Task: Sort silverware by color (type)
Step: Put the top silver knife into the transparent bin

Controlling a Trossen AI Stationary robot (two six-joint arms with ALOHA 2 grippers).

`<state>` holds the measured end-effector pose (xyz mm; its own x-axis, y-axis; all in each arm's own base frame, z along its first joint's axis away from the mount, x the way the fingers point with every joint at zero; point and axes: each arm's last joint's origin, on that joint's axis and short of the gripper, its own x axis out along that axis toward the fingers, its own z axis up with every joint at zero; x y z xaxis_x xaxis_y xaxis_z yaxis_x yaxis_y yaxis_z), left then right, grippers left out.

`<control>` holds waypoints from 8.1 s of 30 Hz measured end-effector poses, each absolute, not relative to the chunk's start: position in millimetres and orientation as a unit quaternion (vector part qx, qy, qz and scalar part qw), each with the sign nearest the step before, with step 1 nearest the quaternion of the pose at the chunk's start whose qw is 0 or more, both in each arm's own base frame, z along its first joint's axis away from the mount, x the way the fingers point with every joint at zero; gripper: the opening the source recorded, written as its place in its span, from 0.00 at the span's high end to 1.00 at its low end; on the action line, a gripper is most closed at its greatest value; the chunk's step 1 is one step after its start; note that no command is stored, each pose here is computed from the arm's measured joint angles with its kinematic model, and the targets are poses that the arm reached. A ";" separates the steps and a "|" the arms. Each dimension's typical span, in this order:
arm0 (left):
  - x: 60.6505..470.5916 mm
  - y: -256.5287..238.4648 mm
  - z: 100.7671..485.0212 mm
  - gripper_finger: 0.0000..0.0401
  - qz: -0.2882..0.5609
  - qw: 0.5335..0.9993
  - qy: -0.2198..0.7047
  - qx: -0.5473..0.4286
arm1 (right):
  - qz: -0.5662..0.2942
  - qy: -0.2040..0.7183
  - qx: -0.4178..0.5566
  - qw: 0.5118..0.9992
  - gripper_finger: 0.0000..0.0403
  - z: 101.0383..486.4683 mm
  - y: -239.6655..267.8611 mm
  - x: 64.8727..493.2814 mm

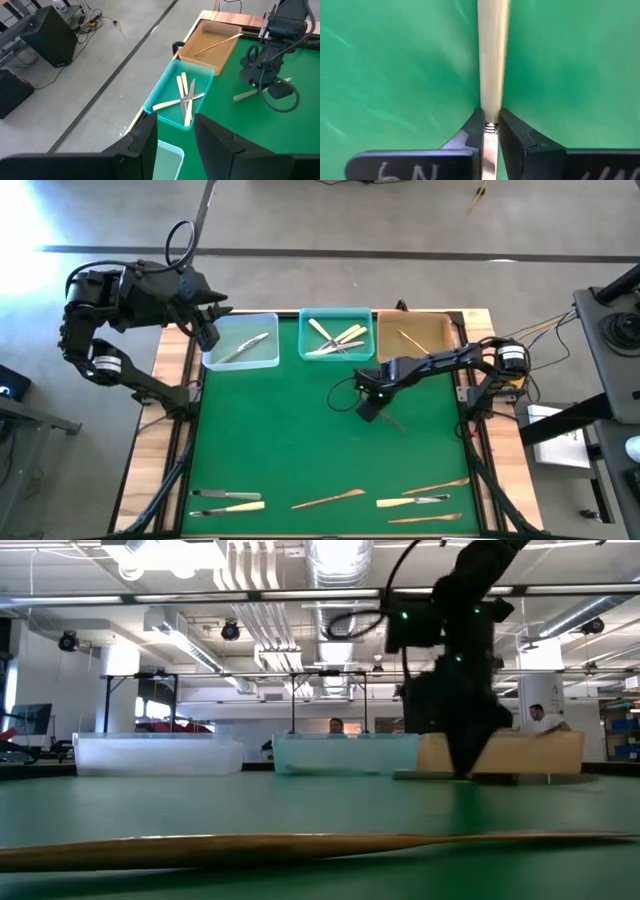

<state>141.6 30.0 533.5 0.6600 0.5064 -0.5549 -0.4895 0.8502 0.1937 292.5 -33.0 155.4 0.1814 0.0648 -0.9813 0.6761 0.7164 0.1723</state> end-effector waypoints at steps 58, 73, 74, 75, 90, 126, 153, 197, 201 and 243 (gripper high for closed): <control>141.5 27.5 476.0 0.72 0.252 0.900 0.353 -0.047 | -0.216 0.564 0.314 0.733 0.74 155.5 -45.7 301.7; 139.7 27.4 476.6 0.72 0.252 0.901 0.350 -0.047 | -0.192 0.613 0.303 0.704 0.89 118.2 -49.2 330.1; 139.7 27.4 476.6 0.72 0.252 0.901 0.350 -0.047 | -0.183 0.604 0.301 0.715 0.91 121.2 -49.9 335.7; 139.7 27.4 476.6 0.72 0.252 0.901 0.350 -0.047 | -0.176 0.597 0.298 0.724 0.92 122.6 -50.4 341.4; 127.0 25.8 476.3 0.72 0.256 0.896 0.358 -0.055 | -0.095 0.580 0.248 0.770 0.89 128.7 -57.2 420.5; 201.3 25.3 314.1 0.72 0.092 0.877 0.462 -0.093 | -0.008 0.628 0.146 0.764 0.88 162.1 -41.0 417.6; 197.2 22.5 262.9 0.72 0.063 0.929 0.341 -0.129 | -0.003 0.617 0.137 0.775 0.89 163.3 -40.6 420.2; 160.6 19.0 261.6 0.72 0.083 0.926 0.341 -0.139 | -0.020 0.609 0.165 0.776 0.74 146.0 -39.6 416.1; 160.9 19.2 261.4 0.72 0.086 0.925 0.342 -0.142 | -0.029 0.600 0.172 0.781 0.79 135.7 -39.5 412.3; 162.8 20.8 262.7 0.72 0.119 0.923 0.325 -0.167 | -0.080 0.579 0.223 0.780 0.75 144.0 -47.3 419.7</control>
